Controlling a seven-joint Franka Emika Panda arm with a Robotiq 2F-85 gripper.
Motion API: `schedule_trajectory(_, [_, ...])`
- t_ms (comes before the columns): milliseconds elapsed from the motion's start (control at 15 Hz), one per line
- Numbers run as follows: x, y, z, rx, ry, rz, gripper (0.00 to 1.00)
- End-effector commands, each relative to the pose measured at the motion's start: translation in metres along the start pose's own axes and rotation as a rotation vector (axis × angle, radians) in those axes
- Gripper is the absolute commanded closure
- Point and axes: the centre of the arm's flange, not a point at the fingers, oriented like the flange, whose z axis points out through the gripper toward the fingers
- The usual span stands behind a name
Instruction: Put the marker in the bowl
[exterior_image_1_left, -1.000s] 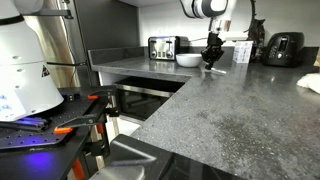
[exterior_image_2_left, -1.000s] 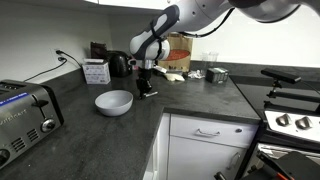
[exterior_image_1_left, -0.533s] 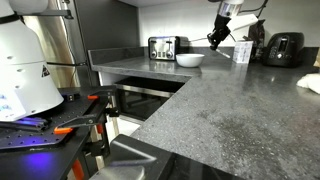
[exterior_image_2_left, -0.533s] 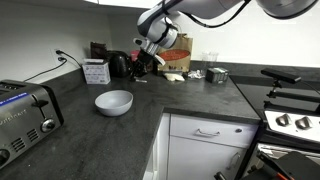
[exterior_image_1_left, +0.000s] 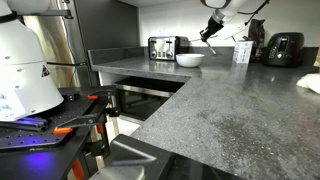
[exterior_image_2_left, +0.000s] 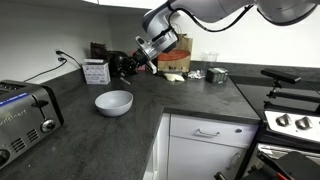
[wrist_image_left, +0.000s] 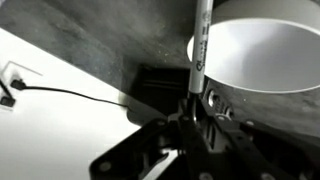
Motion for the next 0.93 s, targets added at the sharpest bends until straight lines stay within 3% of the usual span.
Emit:
schedule_trajectory(0, [0.011,-0.004,0.016,0.021,0.2,-0.032,0.96])
schedule_trajectory(333, [0.031,-0.021,0.047,0.161,0.459,-0.016,0.96])
schedule_trajectory(600, [0.016,-0.042,0.064,0.266,0.463,0.057,0.96])
schedule_trajectory(867, [0.006,-0.044,0.066,0.266,0.395,0.047,0.96])
